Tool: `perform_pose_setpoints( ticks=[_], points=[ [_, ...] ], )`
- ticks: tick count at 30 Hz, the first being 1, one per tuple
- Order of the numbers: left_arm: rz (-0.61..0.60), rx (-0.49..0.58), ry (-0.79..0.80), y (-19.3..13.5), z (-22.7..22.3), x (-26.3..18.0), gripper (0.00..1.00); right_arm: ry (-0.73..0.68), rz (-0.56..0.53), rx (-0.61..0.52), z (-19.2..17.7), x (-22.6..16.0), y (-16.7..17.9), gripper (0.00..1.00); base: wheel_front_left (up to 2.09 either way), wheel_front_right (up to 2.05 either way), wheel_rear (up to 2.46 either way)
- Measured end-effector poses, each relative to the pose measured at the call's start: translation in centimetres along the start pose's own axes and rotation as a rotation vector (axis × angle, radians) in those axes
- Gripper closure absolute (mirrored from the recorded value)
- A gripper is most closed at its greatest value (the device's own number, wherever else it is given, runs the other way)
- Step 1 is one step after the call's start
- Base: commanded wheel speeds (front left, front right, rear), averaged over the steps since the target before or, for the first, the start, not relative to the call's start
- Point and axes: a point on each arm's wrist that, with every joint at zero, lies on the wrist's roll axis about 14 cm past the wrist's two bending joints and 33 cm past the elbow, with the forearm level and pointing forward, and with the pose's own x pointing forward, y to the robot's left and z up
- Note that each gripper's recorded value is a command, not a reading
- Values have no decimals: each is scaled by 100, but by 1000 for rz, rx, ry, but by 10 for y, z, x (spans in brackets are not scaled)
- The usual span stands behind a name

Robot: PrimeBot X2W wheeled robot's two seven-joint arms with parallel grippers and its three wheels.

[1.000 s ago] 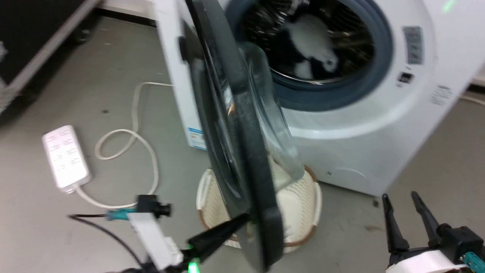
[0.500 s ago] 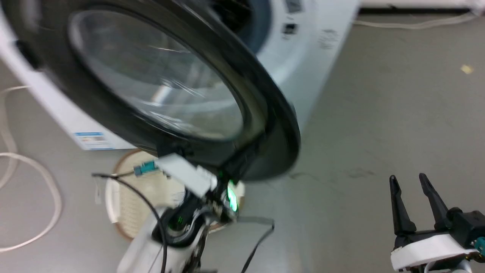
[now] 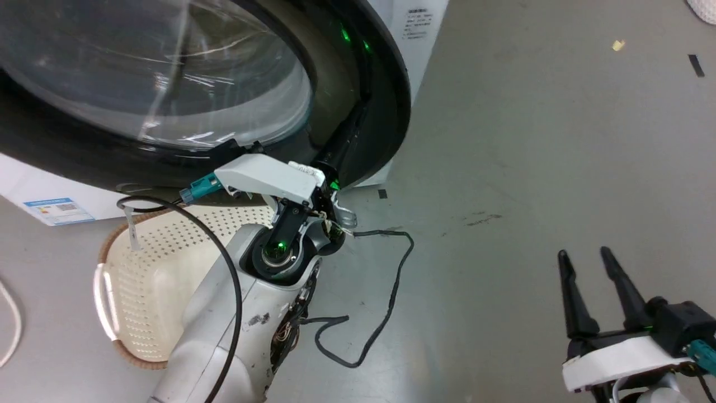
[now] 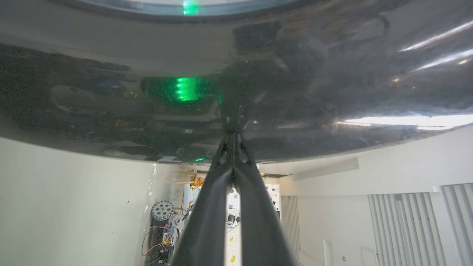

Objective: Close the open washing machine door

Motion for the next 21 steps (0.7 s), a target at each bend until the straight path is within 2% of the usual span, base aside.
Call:
perform_pose_setpoints(
  ticks=[5, 7, 8, 9, 10, 15, 19, 21],
  points=[
    [-28, 48, -42, -14, 9, -15, 100, -31, 40, 15, 8, 5, 13, 0, 0, 0, 0],
    [-30, 108, -57, -15, 10, -30, 100, -53, 58, 23, 15, 6, 19, 0, 0, 0, 0],
    [-20, 156, -70, -12, 13, -40, 96, -65, 65, 28, 18, 6, 21, 0, 0, 0, 0],
    [-11, 205, -74, -9, 13, -51, 53, -75, 70, 37, 21, 6, 23, 0, 0, 0, 0],
    [0, 262, -89, -6, 16, -63, 0, -85, 78, 44, 23, 6, 25, 0, 0, 0, 0],
    [46, 592, -197, 2, 37, -129, 0, -122, 146, 62, 34, 2, 46, 0, 0, 0, 0],
    [119, 948, -222, 8, 57, -179, 0, -156, 229, 69, 44, -2, 71, 0, 0, 0, 0],
    [140, 1070, -333, -9, 80, -201, 0, -169, 265, 59, 48, -4, 80, 0, 0, 0, 0]
  ],
)
